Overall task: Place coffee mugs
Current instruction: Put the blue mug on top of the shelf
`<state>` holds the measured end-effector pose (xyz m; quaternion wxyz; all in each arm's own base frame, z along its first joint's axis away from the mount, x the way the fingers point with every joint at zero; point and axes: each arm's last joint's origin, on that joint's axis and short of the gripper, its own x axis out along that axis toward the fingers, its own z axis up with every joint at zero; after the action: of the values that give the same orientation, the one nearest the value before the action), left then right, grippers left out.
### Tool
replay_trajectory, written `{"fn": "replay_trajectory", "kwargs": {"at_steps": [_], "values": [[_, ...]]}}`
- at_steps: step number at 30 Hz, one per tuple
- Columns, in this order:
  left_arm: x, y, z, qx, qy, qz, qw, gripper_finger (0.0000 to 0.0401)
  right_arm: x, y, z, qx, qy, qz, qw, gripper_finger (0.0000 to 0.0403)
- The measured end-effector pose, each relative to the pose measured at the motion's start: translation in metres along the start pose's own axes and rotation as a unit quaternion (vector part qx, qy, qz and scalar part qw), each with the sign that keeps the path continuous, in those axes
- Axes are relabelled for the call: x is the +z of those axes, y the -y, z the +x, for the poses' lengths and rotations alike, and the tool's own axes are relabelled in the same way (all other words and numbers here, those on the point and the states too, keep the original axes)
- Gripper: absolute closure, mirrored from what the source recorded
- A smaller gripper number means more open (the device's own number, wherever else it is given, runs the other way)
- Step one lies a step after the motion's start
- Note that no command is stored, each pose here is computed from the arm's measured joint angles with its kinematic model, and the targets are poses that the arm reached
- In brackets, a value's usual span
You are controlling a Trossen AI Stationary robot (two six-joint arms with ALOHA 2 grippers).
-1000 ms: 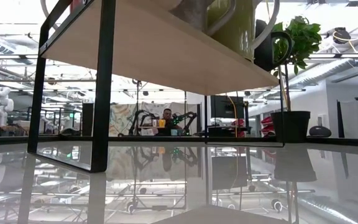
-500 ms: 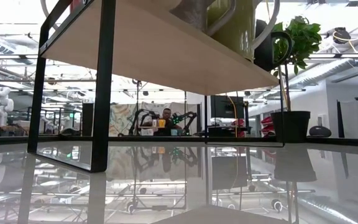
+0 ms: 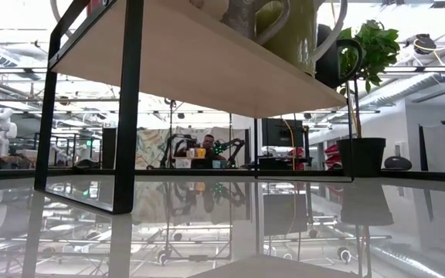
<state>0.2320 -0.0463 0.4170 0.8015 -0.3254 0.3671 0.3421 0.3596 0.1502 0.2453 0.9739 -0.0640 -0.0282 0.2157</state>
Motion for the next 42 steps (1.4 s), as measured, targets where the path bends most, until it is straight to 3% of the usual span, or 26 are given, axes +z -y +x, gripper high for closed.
{"fn": "replay_trajectory", "kwargs": {"at_steps": [10,15,30,42], "values": [[0.000,0.000,0.000,0.000,0.000,0.001,1.000,0.0169,-0.003,0.000,0.000,-0.009,-0.017,0.011,1.000,0.0394],[0.000,0.000,0.000,0.000,0.000,0.001,1.000,0.0169,-0.003,0.001,0.000,-0.023,-0.017,0.047,0.998,0.0389],[0.000,0.000,0.000,0.000,0.000,0.005,1.000,0.0169,-0.006,-0.002,0.000,-0.034,-0.033,0.098,0.994,0.0248],[-0.001,0.000,0.000,-0.001,-0.001,0.007,1.000,0.0169,-0.004,-0.026,0.000,-0.063,-0.045,0.099,0.992,0.0242]]}}
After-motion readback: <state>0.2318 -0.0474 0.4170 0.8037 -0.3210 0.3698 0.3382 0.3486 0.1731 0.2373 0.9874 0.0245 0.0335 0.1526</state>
